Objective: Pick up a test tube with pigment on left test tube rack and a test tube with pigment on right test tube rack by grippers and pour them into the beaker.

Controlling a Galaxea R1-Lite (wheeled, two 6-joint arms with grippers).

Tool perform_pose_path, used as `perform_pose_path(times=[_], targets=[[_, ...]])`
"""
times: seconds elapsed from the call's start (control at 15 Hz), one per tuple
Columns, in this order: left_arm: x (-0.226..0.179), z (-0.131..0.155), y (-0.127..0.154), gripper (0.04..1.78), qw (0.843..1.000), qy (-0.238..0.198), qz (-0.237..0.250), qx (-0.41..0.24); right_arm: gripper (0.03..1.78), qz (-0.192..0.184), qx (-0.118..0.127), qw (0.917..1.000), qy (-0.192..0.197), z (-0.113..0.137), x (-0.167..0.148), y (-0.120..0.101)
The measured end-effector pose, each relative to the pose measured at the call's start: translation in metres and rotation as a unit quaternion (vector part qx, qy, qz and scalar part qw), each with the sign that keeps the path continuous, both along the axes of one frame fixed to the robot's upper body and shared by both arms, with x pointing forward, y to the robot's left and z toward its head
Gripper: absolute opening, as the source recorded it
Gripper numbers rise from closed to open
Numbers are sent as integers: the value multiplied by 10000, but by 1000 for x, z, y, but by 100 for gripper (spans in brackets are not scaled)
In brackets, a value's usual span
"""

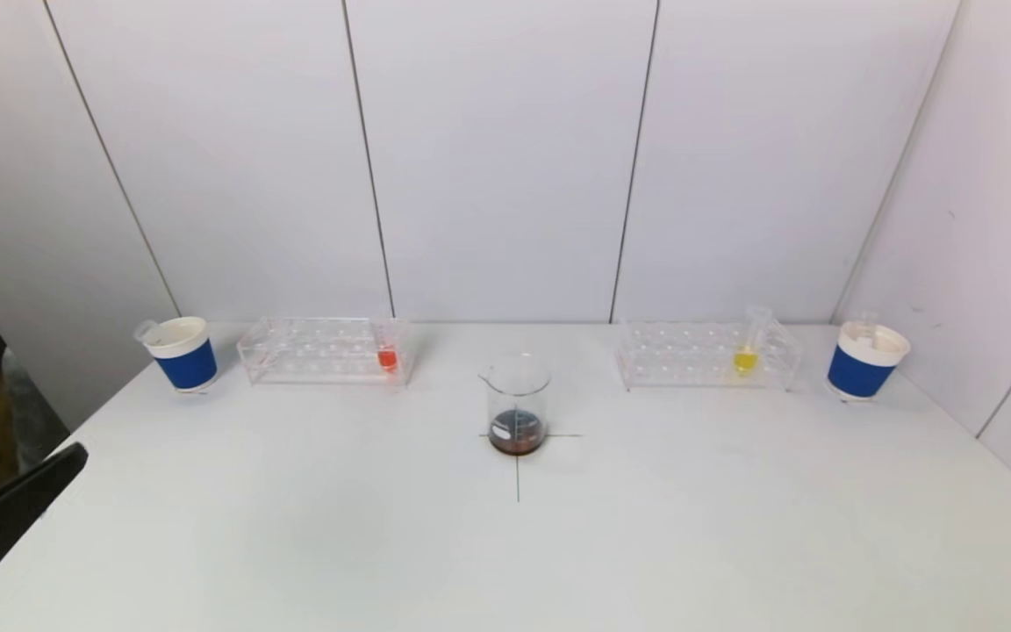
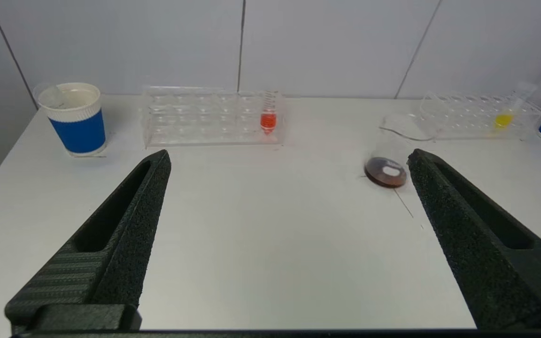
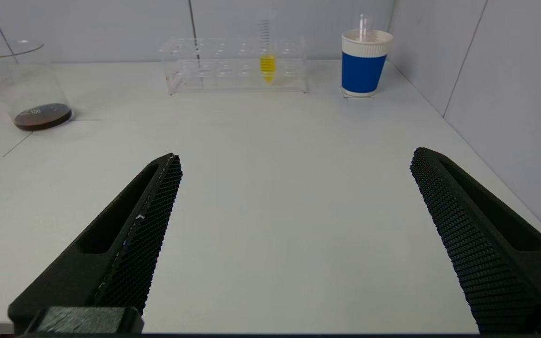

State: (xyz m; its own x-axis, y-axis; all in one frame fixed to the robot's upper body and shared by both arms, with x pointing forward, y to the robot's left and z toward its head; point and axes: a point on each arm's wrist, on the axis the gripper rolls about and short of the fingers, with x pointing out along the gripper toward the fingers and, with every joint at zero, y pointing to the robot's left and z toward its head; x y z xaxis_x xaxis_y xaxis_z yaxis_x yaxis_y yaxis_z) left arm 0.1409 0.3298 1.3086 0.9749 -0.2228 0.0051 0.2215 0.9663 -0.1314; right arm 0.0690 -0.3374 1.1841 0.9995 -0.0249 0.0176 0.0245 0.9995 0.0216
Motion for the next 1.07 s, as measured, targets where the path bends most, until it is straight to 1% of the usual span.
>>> perform_pose_path(times=[0.2,0.47,0.87,1.07], targets=[[-28,-11,-2,176,9998,62,-202,-7,177,0,0,10000,0,0,0,0],[-55,-24,-4,176,9993,9,-372,-21,177,0,0,10000,0,0,0,0],[-81,-44,-5,176,9988,-68,-471,-150,177,0,0,10000,0,0,0,0],[-93,-62,-4,176,9985,-116,-520,-138,177,0,0,10000,0,0,0,0]])
